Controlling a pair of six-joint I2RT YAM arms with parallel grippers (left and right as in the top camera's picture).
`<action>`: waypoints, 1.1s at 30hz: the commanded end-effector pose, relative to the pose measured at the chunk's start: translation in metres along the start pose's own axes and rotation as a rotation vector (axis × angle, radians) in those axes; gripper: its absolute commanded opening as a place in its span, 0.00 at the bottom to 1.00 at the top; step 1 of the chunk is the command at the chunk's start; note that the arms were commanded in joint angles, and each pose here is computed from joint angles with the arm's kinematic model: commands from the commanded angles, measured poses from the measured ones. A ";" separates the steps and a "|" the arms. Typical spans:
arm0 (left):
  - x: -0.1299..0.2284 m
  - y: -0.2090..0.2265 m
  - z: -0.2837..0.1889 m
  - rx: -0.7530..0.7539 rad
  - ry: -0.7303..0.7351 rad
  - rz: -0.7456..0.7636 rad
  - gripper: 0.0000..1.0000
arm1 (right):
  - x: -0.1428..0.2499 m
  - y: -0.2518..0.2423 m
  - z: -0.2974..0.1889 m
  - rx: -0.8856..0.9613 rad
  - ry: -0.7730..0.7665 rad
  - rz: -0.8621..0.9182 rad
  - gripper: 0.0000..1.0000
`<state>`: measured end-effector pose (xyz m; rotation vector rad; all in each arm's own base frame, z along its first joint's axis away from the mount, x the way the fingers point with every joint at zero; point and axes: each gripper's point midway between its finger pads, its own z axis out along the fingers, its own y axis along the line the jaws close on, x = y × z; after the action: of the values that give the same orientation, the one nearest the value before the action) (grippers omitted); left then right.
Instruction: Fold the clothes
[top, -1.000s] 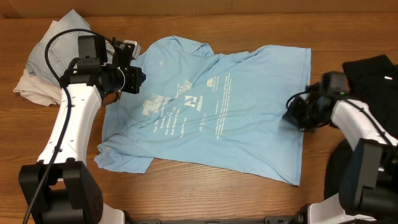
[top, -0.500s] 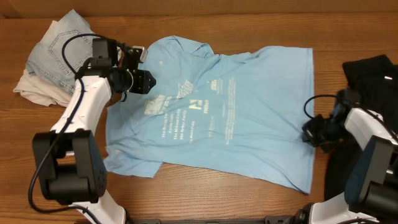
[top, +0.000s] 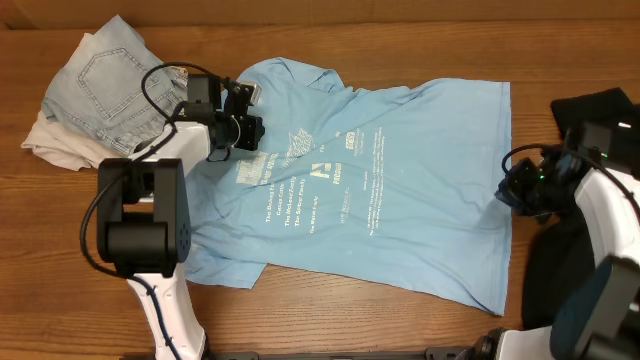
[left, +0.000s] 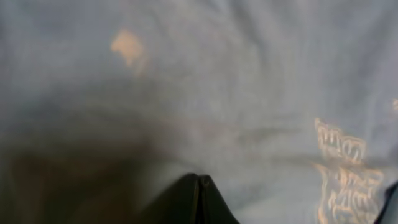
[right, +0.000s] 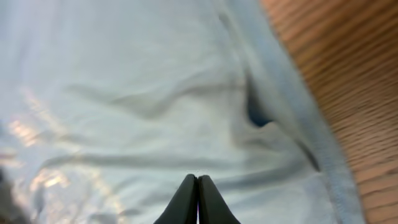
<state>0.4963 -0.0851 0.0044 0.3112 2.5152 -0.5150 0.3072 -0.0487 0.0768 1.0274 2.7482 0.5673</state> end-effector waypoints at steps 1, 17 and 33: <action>0.003 0.055 0.004 -0.238 -0.004 -0.091 0.04 | 0.003 0.021 -0.011 -0.088 0.007 -0.052 0.05; -0.078 0.063 -0.048 -0.048 -0.185 -0.126 0.14 | 0.032 0.040 0.015 0.108 0.009 -0.271 0.10; -0.141 -0.048 -0.273 -0.059 -0.263 -0.049 0.74 | 0.014 0.016 0.079 0.084 -0.114 -0.223 0.04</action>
<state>0.4863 -0.0238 0.2828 0.1245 2.3150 -0.4616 0.3360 -0.0005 0.0293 0.6421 2.7308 0.3946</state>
